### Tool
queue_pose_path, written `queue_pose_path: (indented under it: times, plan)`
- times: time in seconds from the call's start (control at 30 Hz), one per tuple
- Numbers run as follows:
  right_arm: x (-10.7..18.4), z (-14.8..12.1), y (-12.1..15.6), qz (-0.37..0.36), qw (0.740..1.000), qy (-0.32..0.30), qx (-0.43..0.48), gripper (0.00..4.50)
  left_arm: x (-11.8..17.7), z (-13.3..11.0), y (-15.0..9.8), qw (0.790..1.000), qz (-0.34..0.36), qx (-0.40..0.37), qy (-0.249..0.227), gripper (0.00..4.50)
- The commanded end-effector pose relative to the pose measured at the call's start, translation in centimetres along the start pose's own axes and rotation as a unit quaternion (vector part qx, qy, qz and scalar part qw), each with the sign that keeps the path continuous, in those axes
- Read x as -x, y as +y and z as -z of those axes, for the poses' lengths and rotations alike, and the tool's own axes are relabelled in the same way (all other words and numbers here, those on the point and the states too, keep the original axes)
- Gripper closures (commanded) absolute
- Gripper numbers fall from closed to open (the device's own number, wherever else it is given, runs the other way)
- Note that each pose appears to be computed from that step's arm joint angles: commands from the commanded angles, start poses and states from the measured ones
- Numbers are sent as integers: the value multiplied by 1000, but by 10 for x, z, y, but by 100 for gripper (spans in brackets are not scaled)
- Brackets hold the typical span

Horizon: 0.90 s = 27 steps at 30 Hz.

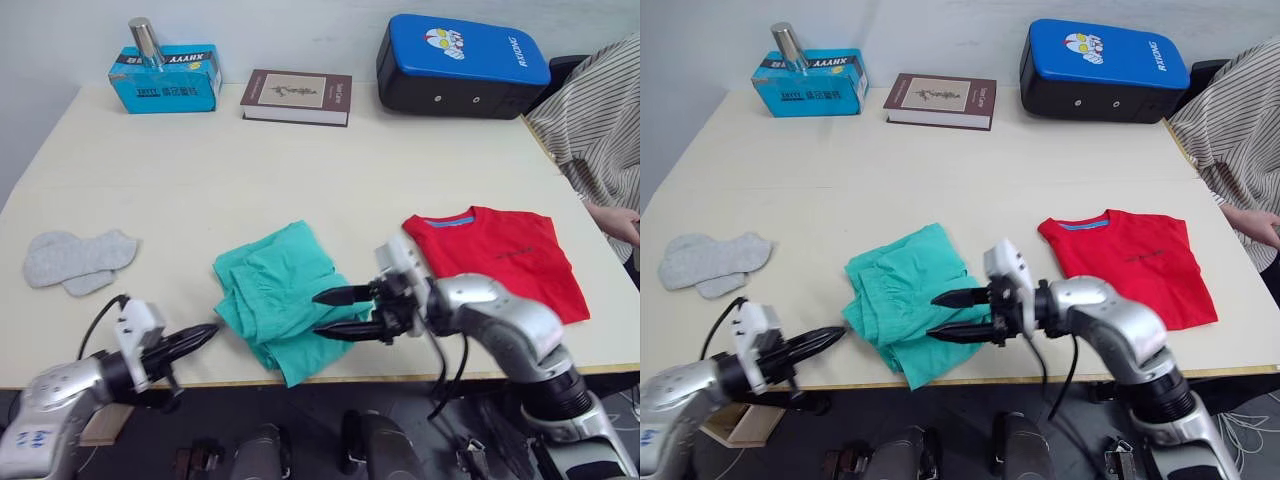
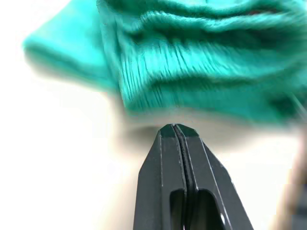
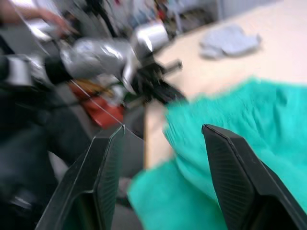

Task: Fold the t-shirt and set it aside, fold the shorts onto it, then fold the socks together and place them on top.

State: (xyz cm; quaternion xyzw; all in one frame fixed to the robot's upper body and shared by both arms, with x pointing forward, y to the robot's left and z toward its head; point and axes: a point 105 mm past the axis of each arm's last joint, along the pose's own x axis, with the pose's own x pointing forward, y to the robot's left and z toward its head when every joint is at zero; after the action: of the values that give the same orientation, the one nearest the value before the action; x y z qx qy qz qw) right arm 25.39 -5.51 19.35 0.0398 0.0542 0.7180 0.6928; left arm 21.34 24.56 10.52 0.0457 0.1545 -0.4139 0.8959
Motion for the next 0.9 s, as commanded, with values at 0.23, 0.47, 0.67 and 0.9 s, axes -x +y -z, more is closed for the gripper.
queue_pose_path:
  times: [0.23,0.47,0.67,0.9]
  plan:
    - [-30,44,-81,136,981,44,134,445,-63,-99,-20,981,91,-30,-171,450]
    - [-31,87,-80,129,977,71,154,445,-155,-84,6,989,4,-37,-145,450]
    - [-11,98,-54,97,973,106,181,445,-180,-59,25,993,-43,-49,-100,450]
    - [28,61,-48,131,975,85,160,445,-151,-80,17,980,23,-109,-164,450]
